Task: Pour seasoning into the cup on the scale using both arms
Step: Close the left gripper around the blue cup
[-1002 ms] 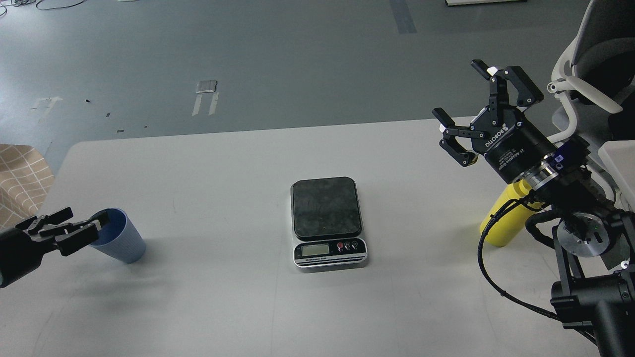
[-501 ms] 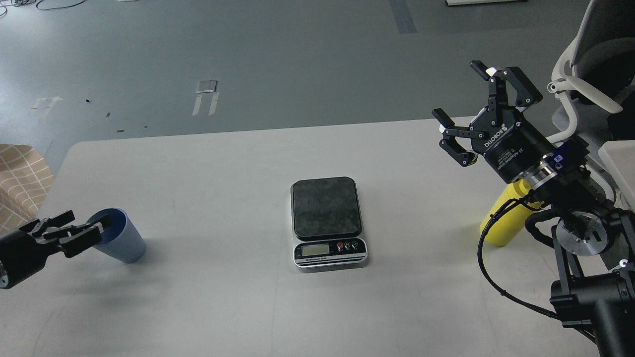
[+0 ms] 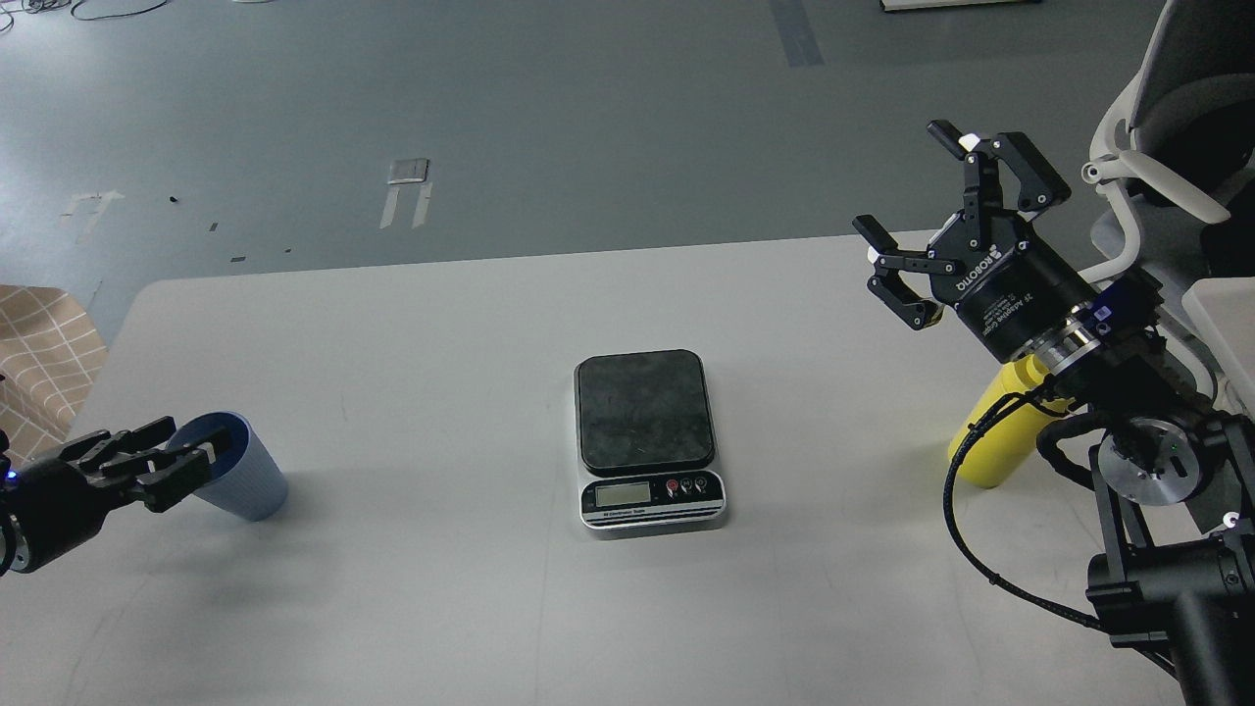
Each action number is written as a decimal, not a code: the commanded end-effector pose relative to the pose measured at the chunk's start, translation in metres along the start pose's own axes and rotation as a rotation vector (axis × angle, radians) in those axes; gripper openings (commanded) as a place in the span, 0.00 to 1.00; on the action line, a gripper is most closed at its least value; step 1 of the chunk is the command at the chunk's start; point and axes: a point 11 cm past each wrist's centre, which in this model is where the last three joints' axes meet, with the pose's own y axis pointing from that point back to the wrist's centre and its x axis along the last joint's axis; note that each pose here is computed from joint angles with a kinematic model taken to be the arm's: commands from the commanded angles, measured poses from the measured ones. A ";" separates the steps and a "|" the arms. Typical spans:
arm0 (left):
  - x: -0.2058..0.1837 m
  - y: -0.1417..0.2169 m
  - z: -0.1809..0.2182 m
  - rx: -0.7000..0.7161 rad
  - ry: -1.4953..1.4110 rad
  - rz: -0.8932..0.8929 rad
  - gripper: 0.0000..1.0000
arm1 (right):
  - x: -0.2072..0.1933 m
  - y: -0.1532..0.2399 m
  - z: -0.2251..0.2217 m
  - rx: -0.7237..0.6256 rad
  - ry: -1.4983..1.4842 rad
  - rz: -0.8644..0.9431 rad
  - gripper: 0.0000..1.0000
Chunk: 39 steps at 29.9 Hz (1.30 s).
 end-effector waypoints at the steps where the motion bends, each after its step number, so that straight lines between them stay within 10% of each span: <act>1: 0.000 0.000 0.000 -0.001 -0.004 -0.005 0.63 | 0.000 0.001 0.001 -0.001 -0.001 0.002 1.00; 17: -0.002 0.003 -0.007 0.020 -0.017 -0.015 0.37 | 0.001 0.002 0.002 -0.003 -0.002 0.004 1.00; 24: -0.002 0.005 -0.009 0.026 -0.020 -0.019 0.03 | 0.001 0.002 0.002 -0.003 -0.002 0.004 1.00; 39: -0.003 0.004 -0.008 0.013 -0.068 -0.037 0.00 | 0.000 0.002 0.001 0.000 -0.001 0.000 1.00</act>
